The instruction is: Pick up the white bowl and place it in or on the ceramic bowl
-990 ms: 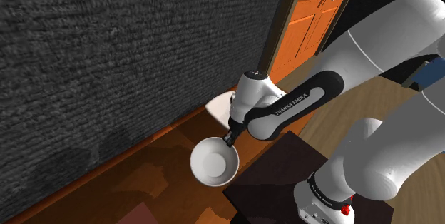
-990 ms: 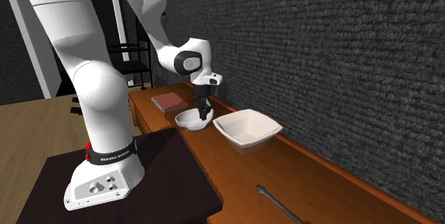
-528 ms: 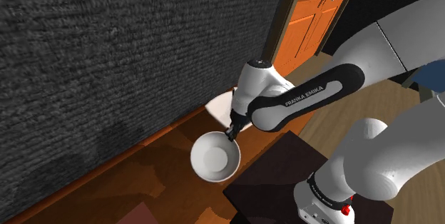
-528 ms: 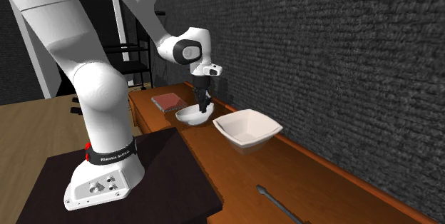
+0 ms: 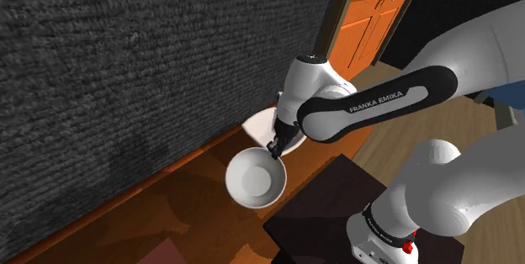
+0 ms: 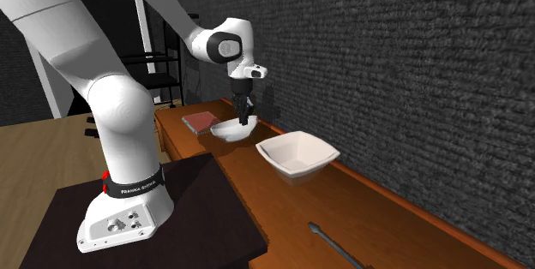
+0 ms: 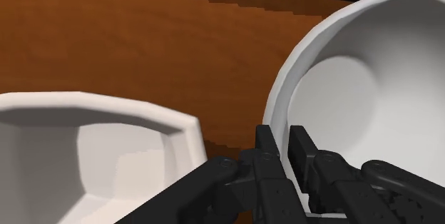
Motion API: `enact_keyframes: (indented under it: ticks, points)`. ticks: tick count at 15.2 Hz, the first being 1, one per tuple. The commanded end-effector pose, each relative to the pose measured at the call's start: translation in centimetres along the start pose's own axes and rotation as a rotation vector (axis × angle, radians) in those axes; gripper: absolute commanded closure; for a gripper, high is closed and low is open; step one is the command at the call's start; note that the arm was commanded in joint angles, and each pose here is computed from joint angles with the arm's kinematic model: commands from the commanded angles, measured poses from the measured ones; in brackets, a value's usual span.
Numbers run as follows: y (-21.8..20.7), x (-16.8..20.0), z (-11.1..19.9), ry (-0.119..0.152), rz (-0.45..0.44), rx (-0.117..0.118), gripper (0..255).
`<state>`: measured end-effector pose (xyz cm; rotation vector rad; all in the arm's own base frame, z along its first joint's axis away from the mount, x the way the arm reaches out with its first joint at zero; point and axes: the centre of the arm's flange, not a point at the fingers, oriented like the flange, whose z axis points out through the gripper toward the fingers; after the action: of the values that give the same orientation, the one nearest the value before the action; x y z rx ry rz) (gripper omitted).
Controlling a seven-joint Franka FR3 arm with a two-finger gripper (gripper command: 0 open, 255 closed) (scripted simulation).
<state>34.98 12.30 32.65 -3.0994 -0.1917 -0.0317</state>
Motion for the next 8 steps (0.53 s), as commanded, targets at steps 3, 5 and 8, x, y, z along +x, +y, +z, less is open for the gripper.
enact_keyframes:
  ticks: [3, 5, 8]
  points:
    - [0.0, 0.0, -2.2, 0.000, 0.000, 0.000, 255]
    - [-0.1, 0.1, -3.2, 0.000, 0.000, 0.000, 255]
    - [-0.1, 0.1, -4.8, 0.000, 0.000, 0.000, 255]
